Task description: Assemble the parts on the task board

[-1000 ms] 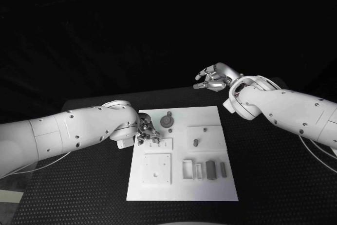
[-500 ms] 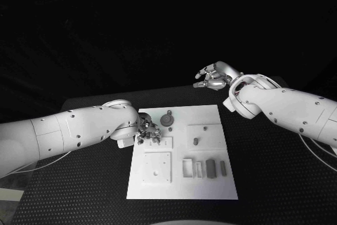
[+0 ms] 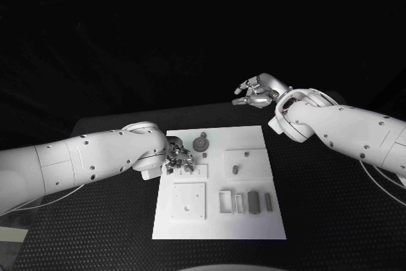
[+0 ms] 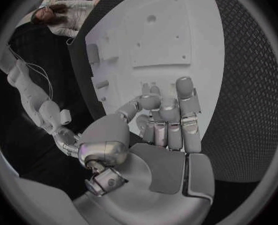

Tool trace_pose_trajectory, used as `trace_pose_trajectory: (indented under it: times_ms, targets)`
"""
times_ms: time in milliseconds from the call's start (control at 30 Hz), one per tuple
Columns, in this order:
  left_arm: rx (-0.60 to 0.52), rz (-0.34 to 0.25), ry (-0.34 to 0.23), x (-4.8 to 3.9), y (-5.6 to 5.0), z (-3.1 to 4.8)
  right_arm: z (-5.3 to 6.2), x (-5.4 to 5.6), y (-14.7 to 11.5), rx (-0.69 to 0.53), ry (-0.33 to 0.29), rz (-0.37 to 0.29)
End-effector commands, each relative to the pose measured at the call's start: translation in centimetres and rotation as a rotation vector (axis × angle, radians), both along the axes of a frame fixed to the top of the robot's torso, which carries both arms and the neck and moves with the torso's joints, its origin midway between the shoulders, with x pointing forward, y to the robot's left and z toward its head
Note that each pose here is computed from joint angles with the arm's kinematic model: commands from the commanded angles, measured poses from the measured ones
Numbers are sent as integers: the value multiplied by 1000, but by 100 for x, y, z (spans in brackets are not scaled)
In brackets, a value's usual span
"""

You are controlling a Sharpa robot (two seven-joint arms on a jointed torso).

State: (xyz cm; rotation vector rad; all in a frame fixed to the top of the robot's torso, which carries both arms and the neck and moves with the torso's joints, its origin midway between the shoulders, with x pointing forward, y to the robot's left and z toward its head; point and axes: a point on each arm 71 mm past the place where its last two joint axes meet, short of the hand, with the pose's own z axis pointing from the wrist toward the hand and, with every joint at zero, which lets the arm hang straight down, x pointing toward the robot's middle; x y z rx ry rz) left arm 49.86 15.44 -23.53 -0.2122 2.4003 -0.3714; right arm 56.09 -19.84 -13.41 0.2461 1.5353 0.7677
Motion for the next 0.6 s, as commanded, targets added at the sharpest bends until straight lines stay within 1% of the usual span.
trace_pose_trajectory:
  times_ms: [33,167,367,600]
  targets:
    - [-4,-9,-118,19,-32,43,-1,-3,11,-7,3,11]
    - [-8,-7,-144,1,-37,36,-1,-3,10,-8,3,12]
    - [-9,-6,-162,-28,-28,12,-1,-5,2,-8,4,11]
    - [6,-21,-147,-56,-30,-31,-6,-4,0,-10,8,13]
